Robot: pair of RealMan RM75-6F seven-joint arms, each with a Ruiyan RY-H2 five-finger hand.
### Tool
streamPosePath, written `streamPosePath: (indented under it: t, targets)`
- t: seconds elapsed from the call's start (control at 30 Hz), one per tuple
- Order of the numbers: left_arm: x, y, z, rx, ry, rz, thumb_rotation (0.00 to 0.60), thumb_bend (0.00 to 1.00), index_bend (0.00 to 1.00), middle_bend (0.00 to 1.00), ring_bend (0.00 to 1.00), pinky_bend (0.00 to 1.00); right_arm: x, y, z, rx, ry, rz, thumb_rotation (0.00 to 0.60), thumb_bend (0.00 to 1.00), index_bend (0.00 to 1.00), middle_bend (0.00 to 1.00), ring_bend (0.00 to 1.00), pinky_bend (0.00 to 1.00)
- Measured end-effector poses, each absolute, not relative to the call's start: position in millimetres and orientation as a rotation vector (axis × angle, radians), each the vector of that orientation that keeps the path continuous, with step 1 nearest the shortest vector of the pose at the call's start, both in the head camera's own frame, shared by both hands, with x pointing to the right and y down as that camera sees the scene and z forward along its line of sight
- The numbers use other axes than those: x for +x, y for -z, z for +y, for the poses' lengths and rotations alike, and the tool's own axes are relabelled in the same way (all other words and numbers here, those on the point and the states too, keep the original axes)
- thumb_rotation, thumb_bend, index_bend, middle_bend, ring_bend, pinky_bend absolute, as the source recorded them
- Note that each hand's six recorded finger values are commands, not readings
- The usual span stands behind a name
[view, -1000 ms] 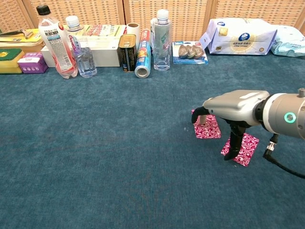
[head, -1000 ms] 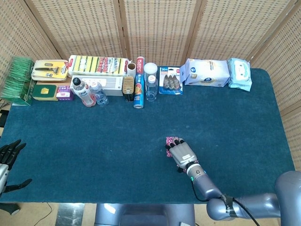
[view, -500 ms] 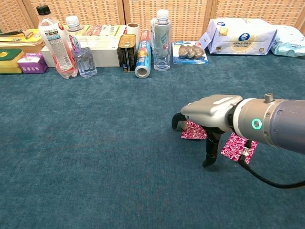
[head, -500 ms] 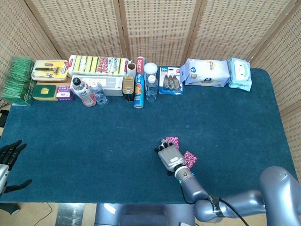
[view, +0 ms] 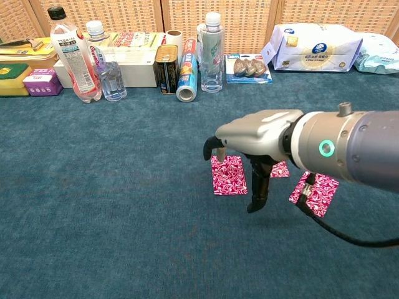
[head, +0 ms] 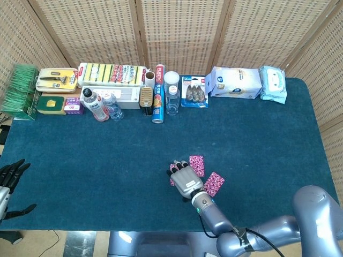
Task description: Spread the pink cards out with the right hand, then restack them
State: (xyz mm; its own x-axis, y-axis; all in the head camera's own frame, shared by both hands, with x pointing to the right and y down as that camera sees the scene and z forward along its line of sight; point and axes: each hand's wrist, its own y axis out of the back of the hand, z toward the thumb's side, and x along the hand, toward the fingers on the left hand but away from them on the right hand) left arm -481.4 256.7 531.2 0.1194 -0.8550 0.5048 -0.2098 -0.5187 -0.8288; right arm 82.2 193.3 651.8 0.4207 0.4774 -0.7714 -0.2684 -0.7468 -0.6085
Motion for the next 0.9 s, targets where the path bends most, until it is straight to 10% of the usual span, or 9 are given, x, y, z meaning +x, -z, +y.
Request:
streamPosePath:
  t: [0.9]
  targets:
    - [-477.7, -535.8, 257.0, -1.827, 1.445, 1.005, 0.600, 0.05, 0.00, 0.00, 0.00, 0.00, 144.1, -651.0, 189.7, -1.874, -1.235, -0.063, 0.600, 0.09, 0.22, 0.14, 0.05, 0.09]
